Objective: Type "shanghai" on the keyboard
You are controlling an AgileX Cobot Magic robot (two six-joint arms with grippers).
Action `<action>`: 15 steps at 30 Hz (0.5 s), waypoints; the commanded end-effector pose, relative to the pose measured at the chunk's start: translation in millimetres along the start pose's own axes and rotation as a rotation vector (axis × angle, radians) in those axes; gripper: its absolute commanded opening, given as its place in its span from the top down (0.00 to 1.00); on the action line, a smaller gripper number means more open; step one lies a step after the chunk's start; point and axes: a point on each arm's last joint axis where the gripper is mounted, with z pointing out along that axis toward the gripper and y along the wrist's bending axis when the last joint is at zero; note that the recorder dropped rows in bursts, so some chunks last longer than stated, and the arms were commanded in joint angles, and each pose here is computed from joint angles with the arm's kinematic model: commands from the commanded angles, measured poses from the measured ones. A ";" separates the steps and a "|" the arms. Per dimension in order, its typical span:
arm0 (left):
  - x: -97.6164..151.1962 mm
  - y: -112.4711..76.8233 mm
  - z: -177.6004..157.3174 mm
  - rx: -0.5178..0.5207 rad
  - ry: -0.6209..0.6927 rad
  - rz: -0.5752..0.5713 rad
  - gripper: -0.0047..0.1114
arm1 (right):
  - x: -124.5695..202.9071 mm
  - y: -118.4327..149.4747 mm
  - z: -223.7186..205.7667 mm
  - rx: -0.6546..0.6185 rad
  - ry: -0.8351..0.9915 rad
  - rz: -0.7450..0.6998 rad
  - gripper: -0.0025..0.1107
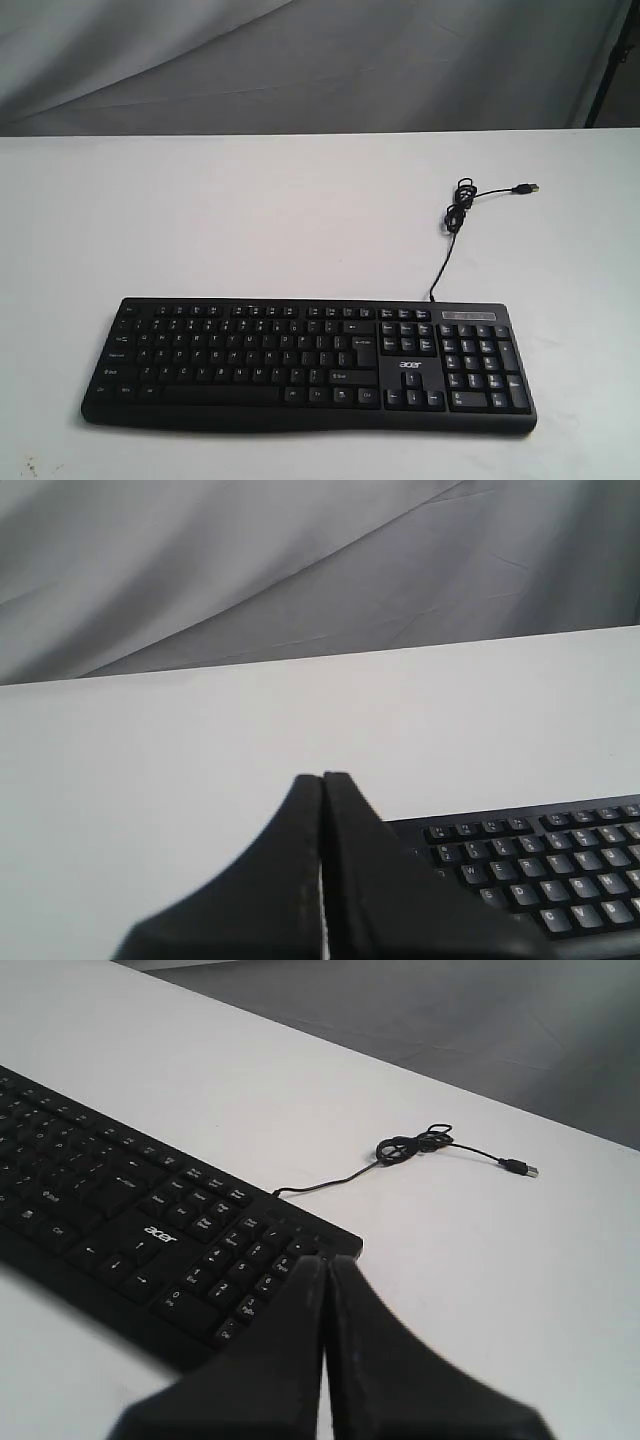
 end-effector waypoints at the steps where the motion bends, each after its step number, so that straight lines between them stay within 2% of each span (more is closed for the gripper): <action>1: 0.8 -0.2 0.1 0.003 -0.004 -0.001 0.96 | 0.1 -0.2 0.0 0.004 -0.010 -0.010 0.98; 15: 0.8 -0.2 0.1 0.003 -0.004 -0.001 0.96 | -0.3 0.4 0.0 -0.003 -0.014 0.008 0.98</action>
